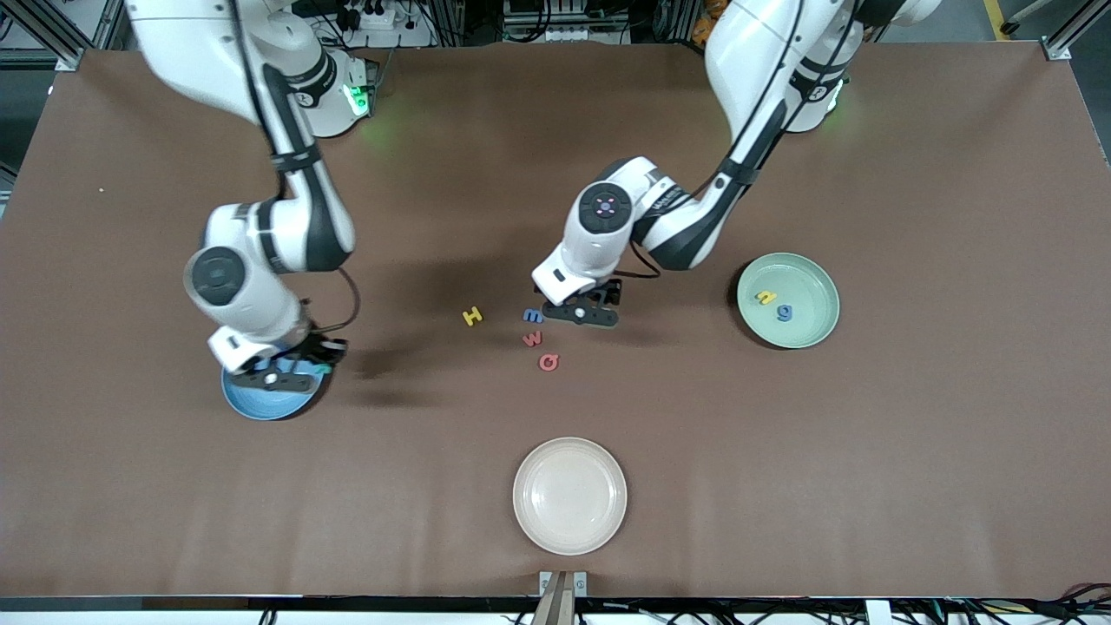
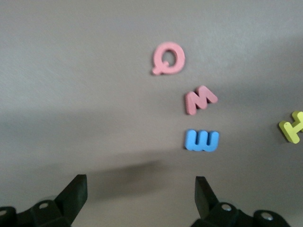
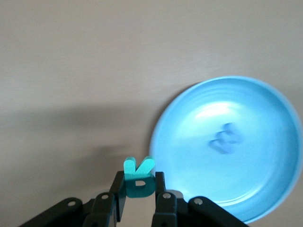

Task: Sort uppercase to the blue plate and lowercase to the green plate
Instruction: 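Carry the teal R over the blue plate while the left gripper nears letters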

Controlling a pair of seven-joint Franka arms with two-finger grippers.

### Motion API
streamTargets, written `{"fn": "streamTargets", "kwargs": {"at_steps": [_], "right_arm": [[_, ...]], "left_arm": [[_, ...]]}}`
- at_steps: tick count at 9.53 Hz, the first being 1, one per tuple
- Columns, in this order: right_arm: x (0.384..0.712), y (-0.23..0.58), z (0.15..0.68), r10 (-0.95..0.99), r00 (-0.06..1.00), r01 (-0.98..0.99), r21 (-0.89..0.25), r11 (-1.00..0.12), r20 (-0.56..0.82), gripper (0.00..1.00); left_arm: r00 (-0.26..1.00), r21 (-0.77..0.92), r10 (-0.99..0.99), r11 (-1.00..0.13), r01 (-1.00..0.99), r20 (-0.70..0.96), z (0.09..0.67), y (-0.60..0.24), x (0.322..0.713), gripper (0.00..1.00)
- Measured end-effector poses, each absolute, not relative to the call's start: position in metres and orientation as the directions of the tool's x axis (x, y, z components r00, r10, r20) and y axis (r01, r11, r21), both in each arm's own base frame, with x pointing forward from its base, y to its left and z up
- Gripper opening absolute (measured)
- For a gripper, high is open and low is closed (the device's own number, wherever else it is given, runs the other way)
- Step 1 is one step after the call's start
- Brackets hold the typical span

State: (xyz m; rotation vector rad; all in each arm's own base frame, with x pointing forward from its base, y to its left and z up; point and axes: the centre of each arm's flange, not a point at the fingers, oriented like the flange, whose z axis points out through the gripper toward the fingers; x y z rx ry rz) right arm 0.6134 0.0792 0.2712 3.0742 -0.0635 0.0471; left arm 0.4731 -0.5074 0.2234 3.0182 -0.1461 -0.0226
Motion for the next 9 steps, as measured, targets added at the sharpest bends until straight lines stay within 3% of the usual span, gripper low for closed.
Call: {"fn": "streamTargets", "kwargs": {"at_steps": [4, 9], "right_arm": [[0.620, 0.027, 0.275, 0.011, 1.000, 0.010, 0.068, -0.998, 0.029, 0.28], [0.623, 0.027, 0.278, 0.011, 0.999, 0.009, 0.068, -0.998, 0.036, 0.98]], "left_arm": [[1.000, 0.142, 0.008, -0.990, 0.011, -0.023, 0.192, -0.538, 0.480, 1.00], [1.000, 0.178, 0.024, -0.984, 0.020, 0.020, 0.169, -0.549, 0.484, 1.00]]}}
